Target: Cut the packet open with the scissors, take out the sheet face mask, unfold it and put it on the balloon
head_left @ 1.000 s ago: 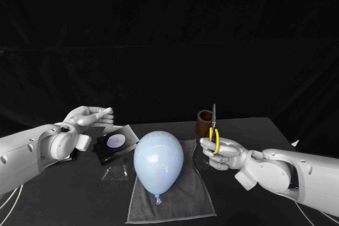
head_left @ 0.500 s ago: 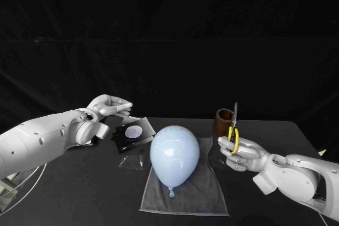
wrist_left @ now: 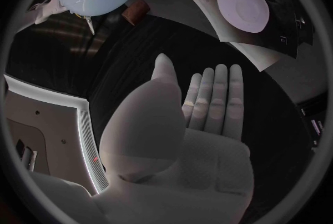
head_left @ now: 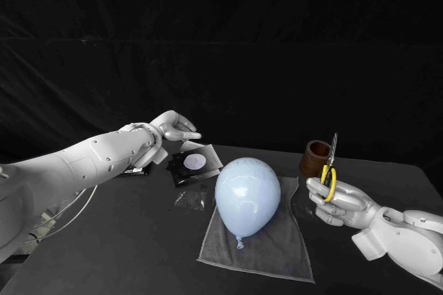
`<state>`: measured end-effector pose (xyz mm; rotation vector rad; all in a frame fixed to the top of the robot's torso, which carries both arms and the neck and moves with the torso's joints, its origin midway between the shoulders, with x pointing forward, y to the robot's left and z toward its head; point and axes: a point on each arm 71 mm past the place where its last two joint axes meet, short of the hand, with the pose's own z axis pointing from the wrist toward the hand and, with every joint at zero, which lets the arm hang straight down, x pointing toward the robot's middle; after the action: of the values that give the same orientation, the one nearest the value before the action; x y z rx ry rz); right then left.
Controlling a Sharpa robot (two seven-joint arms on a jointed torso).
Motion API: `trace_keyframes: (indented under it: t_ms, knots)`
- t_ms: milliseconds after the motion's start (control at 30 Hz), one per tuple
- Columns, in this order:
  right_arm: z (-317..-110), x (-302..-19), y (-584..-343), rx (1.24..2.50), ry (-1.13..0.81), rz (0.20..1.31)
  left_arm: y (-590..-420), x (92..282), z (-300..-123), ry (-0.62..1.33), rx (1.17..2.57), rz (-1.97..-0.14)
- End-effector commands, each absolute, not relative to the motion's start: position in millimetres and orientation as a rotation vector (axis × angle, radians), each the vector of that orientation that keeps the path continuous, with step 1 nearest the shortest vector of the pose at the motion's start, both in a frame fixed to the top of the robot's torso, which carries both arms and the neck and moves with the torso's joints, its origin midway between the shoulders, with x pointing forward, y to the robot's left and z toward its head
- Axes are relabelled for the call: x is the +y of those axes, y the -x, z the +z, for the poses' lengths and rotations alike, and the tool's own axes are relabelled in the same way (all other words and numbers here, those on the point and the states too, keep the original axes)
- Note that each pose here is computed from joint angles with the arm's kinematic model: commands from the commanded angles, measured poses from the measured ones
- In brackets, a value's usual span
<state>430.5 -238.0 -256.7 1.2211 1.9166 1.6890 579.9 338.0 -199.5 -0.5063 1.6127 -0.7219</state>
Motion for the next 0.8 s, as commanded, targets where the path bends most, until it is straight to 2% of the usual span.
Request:
trace_keyframes:
  t_ms: [33, 433, 800]
  knots:
    - [-255.3, -236.6, -430.5, 1.916, -1.192, 1.697, -583.6, 334.4, -202.3, 0.369, 1.665, -0.608]
    - [-255.2, -237.3, -430.2, 1.919, -1.181, 1.686, -593.8, 328.6, -211.7, 0.197, 1.716, -0.447]
    - [-254.8, -239.2, -430.1, 1.919, -1.175, 1.674, -593.2, 331.0, -224.7, 0.167, 1.774, -0.370]
